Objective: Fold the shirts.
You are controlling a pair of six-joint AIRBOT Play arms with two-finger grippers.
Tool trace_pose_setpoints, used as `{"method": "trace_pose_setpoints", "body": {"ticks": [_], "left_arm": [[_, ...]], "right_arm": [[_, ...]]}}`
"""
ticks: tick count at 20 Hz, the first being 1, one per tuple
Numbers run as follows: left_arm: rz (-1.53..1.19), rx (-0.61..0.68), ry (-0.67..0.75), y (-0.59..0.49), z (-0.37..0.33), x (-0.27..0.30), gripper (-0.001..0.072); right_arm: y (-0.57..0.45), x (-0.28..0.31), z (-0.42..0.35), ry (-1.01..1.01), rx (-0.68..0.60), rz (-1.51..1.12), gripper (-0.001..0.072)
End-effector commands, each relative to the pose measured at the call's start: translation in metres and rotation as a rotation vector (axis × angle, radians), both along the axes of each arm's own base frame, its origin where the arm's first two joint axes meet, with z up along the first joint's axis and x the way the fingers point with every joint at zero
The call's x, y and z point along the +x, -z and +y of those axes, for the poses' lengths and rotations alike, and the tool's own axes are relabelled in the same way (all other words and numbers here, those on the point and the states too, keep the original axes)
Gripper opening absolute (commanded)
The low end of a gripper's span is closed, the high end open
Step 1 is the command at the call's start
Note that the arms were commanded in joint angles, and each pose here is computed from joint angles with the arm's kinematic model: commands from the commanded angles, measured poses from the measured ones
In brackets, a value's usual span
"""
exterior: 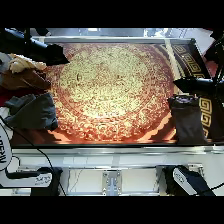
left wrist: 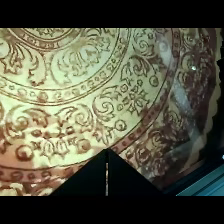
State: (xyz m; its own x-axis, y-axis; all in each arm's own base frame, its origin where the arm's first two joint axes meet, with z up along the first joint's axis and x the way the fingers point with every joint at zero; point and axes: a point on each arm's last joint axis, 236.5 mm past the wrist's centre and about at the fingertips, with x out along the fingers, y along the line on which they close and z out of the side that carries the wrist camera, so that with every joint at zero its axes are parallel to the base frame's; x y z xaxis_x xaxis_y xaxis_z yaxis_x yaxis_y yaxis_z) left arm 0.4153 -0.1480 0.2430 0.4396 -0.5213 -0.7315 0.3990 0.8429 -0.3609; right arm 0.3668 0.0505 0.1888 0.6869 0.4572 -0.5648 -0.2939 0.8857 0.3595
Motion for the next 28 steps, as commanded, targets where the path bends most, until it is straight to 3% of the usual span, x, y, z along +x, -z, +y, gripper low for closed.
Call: {"method": "trace_pose_setpoints", "body": {"ticks": [1,7,10,18,19,20,21,22,25,28], "left_arm": [[0.000,0.000,0.001,0.000,0.000,0.000,0.0010],[-0.006,0.001,0.001,-0.001,0.000,0.001,0.0010],[-0.271,0.006,-0.002,-0.031,0.001,0.047,0.0011],[-0.335,0.008,-0.075,-0.029,0.012,0.080,0.0021],[-0.333,0.060,-0.099,-0.021,0.026,0.085,0.0072],[-0.331,0.147,-0.136,-0.012,0.048,0.091,0.0254],[-0.319,0.259,-0.184,0.000,0.078,0.096,0.0540],[-0.284,0.356,-0.263,0.010,0.110,0.098,0.0634],[-0.019,0.627,-0.428,0.072,0.203,0.078,0.0626],[0.275,0.606,-0.480,0.148,0.230,0.061,0.0630]], "right_arm": [[0.000,0.000,0.000,-0.001,0.000,0.000,0.0012],[0.000,0.000,0.000,-0.001,0.000,0.000,0.0012],[0.000,0.000,0.000,-0.001,0.000,0.000,0.0012],[-0.006,0.005,0.001,0.013,0.019,-0.026,0.0012],[-0.008,0.007,0.000,0.020,0.023,-0.036,0.0013],[-0.009,0.008,-0.001,0.024,0.023,-0.039,0.0012],[-0.009,0.008,-0.001,0.024,0.023,-0.040,0.0012],[-0.009,0.008,-0.001,0.026,0.026,-0.039,0.0012],[-0.012,0.009,0.002,0.026,0.046,-0.043,0.0013],[-0.014,0.010,0.002,0.030,0.052,-0.051,0.0013]]}}
